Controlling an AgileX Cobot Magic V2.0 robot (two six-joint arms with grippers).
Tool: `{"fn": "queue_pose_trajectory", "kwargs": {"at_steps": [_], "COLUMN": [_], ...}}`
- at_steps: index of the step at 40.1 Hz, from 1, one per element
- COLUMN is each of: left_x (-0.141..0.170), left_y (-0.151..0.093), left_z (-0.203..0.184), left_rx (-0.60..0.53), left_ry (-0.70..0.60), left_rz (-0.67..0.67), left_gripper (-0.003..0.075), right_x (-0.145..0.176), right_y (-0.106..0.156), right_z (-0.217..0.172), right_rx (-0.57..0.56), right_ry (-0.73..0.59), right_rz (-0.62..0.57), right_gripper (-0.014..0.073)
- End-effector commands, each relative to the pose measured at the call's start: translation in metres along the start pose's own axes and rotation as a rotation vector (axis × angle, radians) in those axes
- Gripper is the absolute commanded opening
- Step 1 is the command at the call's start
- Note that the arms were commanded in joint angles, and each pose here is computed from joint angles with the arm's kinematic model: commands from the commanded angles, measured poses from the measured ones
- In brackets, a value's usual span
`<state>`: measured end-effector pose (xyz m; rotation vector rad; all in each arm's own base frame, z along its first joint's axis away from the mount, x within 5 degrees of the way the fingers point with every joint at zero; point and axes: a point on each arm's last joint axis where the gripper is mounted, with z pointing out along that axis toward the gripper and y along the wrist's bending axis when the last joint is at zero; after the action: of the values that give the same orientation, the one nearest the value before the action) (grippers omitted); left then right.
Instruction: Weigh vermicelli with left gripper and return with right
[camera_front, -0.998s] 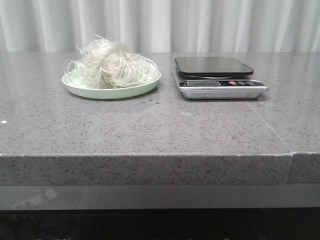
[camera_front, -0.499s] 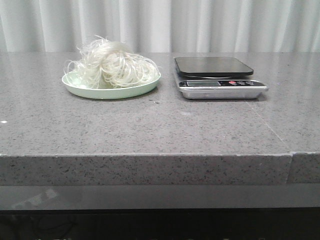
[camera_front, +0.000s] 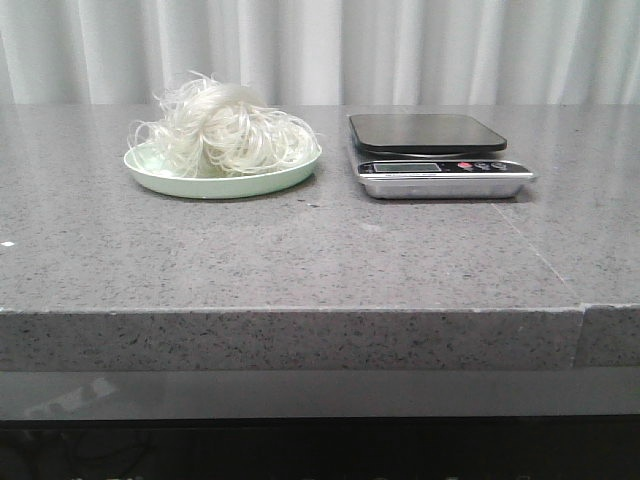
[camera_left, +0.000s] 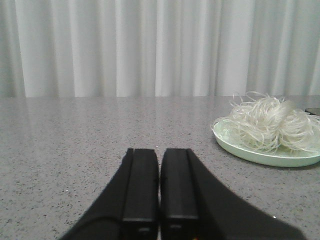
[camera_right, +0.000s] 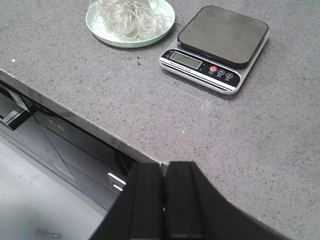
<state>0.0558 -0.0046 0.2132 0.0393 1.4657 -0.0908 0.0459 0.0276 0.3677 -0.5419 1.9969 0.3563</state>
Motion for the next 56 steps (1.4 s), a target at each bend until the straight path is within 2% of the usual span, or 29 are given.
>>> {"fn": "queue_pose_trajectory", "kwargs": {"at_steps": [1,51,56], "left_x": [0.005,0.005,0.005], "left_y": [0.001,0.003,0.003], "left_z": [-0.002,-0.002,-0.002], "left_rx": [-0.008,-0.041,-0.041], "left_ry": [-0.055,-0.054,-0.054], "left_rz": [-0.016,-0.012,-0.012], "left_gripper": [0.0155,0.0155,0.0155], "right_x": [-0.012,-0.01,-0.002], "right_y": [-0.001,-0.001,-0.004], "right_z": [-0.004,-0.005,-0.006], "right_rx": [0.013,0.011,0.071], "right_ry": [-0.084,-0.091,-0.13], "right_rz": [-0.008,-0.008,0.017], "right_gripper": [0.0158,0.0158,0.0158]}}
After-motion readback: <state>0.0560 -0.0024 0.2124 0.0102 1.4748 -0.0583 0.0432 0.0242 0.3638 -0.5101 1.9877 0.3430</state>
